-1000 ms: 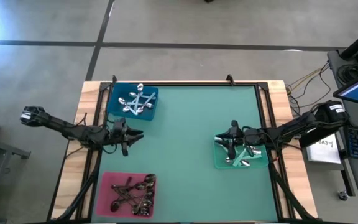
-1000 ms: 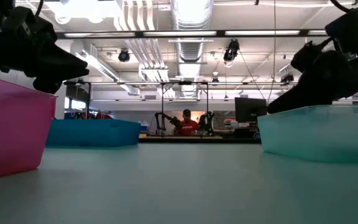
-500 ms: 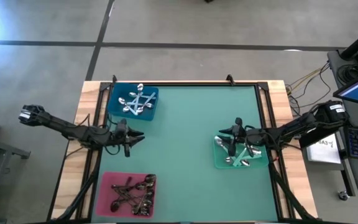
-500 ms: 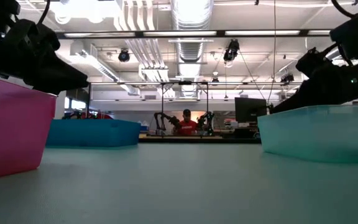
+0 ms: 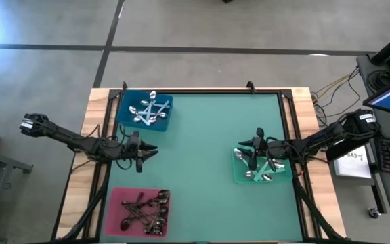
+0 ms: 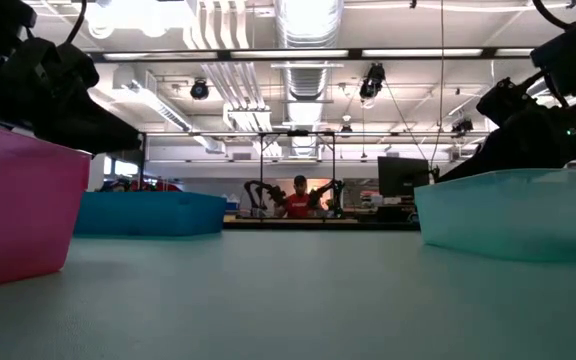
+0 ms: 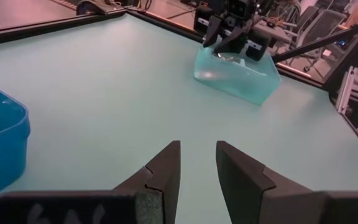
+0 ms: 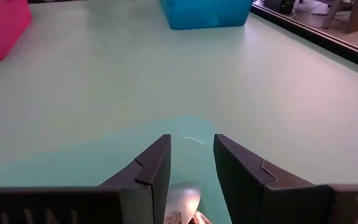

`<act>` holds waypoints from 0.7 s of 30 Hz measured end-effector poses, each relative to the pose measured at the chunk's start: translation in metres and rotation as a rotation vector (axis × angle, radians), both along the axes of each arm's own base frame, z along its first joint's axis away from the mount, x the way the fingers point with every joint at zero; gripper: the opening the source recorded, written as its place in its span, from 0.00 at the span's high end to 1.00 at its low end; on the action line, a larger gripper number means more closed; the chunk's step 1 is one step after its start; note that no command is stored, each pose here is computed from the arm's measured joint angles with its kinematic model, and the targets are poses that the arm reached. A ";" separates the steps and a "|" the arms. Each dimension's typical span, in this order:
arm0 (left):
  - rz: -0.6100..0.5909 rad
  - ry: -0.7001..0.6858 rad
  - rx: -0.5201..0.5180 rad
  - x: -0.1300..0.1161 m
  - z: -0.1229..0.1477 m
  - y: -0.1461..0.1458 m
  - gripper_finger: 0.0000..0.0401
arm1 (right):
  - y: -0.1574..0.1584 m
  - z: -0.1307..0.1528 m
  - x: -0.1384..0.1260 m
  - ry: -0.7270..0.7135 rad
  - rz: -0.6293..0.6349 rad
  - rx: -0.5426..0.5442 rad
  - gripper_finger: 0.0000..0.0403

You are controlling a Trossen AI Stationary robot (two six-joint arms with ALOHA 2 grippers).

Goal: Sort silverware by color (type)
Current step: Return to Home Position

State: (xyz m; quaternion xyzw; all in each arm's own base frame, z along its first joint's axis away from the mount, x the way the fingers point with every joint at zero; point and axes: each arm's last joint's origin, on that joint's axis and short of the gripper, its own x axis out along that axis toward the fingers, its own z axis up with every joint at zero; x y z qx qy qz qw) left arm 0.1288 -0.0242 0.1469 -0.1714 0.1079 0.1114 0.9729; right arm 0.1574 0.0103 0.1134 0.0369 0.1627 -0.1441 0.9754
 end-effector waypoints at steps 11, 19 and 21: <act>-0.001 -0.046 -0.015 -0.003 0.005 0.001 0.78 | 0.000 0.003 -0.001 -0.020 0.000 0.003 0.73; 0.001 -0.210 -0.063 -0.014 0.019 0.004 0.78 | 0.000 0.020 -0.004 -0.137 0.000 0.018 0.73; 0.001 -0.252 -0.075 -0.017 0.023 0.005 0.78 | -0.001 0.027 -0.006 -0.195 0.000 0.027 0.73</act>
